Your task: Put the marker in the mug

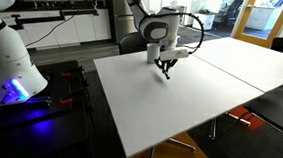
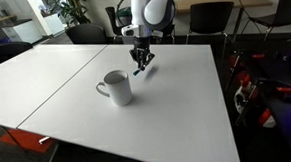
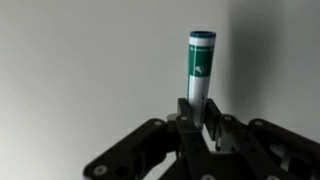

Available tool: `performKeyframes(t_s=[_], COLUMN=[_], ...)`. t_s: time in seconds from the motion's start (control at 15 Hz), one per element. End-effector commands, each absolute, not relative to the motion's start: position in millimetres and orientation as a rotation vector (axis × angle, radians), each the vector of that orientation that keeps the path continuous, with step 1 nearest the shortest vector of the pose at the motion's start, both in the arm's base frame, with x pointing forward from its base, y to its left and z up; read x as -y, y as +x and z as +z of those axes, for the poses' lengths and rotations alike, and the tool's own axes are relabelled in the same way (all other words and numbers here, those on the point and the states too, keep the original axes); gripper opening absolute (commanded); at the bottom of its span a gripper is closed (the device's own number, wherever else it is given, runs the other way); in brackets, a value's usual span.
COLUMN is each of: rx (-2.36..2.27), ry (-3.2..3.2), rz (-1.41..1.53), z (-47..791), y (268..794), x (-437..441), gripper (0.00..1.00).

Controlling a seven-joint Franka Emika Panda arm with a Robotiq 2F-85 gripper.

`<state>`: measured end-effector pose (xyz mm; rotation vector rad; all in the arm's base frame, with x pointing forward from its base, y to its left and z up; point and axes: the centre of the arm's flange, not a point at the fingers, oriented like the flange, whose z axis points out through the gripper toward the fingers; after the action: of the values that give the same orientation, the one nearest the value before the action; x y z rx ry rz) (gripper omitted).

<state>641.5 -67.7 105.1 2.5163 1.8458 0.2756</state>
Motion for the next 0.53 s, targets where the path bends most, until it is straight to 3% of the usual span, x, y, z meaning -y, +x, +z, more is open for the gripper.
performKeyframes(t_s=[0.0,0.47], rx=[-1.765,-1.765], ry=[2.528,2.5], rz=[0.407,0.341], z=[135,179], y=[634,640], x=[85,86], gripper=[0.05,0.05])
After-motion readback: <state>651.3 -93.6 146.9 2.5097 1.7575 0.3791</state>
